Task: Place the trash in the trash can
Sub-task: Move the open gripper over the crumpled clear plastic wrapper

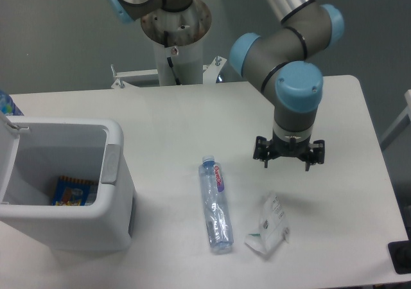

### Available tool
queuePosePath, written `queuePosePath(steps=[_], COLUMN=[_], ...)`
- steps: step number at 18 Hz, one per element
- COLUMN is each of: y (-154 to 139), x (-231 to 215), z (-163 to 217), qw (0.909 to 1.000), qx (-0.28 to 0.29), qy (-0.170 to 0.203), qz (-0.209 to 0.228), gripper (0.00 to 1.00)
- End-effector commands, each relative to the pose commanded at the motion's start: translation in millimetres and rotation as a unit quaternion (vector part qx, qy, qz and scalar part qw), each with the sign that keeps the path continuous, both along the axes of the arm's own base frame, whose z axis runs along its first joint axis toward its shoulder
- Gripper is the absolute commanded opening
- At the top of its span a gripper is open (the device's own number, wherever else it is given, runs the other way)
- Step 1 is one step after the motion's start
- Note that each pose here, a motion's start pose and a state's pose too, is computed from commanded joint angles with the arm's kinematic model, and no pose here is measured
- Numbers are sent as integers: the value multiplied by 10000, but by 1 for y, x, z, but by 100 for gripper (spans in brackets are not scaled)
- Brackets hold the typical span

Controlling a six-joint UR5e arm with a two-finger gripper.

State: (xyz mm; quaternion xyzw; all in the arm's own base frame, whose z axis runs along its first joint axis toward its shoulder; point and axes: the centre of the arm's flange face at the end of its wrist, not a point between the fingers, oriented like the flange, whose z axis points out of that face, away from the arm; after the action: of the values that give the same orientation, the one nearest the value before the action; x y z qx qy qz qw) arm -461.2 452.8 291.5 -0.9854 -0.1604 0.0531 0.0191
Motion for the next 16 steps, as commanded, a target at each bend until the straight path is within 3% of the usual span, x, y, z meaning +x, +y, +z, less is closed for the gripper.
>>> queuePosePath(steps=[6, 16], y=[32, 43], x=[3, 0], z=[-26, -55], qw=[9994, 9998], qx=[205, 112], qy=[276, 153], qz=[101, 17], gripper=[100, 100])
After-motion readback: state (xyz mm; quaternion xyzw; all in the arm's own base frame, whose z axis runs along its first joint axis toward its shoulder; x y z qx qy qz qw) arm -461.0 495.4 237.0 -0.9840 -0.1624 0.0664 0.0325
